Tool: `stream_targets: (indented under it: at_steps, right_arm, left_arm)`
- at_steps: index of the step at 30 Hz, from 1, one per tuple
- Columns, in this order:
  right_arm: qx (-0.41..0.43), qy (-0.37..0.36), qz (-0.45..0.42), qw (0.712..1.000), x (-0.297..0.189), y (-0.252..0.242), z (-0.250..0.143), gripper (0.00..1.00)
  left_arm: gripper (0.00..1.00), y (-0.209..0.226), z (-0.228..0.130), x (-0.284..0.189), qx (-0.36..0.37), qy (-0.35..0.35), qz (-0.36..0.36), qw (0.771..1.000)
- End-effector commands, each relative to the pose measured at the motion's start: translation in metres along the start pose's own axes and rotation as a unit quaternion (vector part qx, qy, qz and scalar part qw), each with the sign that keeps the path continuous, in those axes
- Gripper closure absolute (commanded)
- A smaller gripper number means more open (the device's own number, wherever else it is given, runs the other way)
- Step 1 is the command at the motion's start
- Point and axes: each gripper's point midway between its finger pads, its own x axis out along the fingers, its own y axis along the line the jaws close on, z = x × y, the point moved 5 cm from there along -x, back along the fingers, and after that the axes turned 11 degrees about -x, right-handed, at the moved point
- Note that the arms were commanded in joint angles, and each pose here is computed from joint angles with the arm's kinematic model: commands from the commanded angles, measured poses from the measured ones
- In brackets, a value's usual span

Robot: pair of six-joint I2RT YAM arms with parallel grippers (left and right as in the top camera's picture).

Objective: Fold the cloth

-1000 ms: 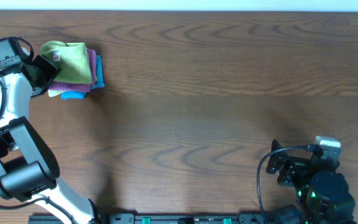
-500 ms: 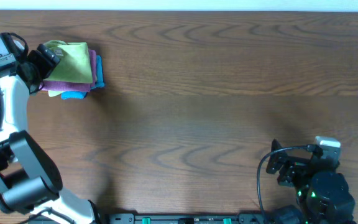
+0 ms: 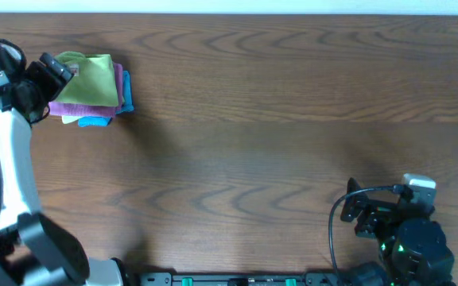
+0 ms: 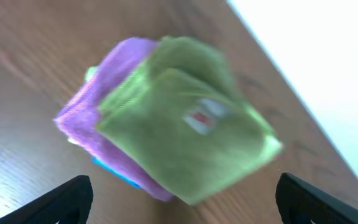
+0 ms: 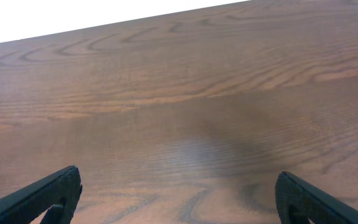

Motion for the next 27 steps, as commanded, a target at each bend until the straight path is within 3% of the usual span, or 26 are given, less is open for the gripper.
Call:
stream_targets:
  at_steps: [1, 6, 14, 19, 22, 27]
  right_arm:
    - [0.007, 0.002, -0.008, 1.0, 0.001, -0.002, -0.002, 0.01]
    - [0.007, 0.002, -0.008, 1.0, 0.001, -0.002, -0.002, 0.01]
    - [0.007, 0.002, -0.008, 1.0, 0.001, -0.002, -0.002, 0.01]
    - [0.007, 0.002, -0.008, 1.0, 0.001, -0.002, -0.002, 0.01]
    - [0.007, 0.002, -0.008, 1.0, 0.001, -0.002, -0.002, 0.01]
    - [0.007, 0.002, -0.008, 1.0, 0.001, -0.002, -0.002, 0.01]
  left_arm:
    - [0.05, -0.037, -0.008, -0.044, 0.052, -0.004, -0.077, 0.996]
    - [0.05, -0.07, -0.036, -0.103, 0.106, 0.001, -0.165, 0.981]
    - [0.05, -0.08, -0.065, -0.197, 0.151, -0.068, -0.219, 0.962]
    - [0.05, -0.071, -0.091, -0.236, 0.217, -0.095, -0.225, 0.945]
    - [0.05, -0.06, -0.115, -0.258, 0.309, -0.112, -0.218, 0.919]
    - [0.05, -0.04, -0.134, -0.264, 0.367, -0.106, -0.184, 0.906]
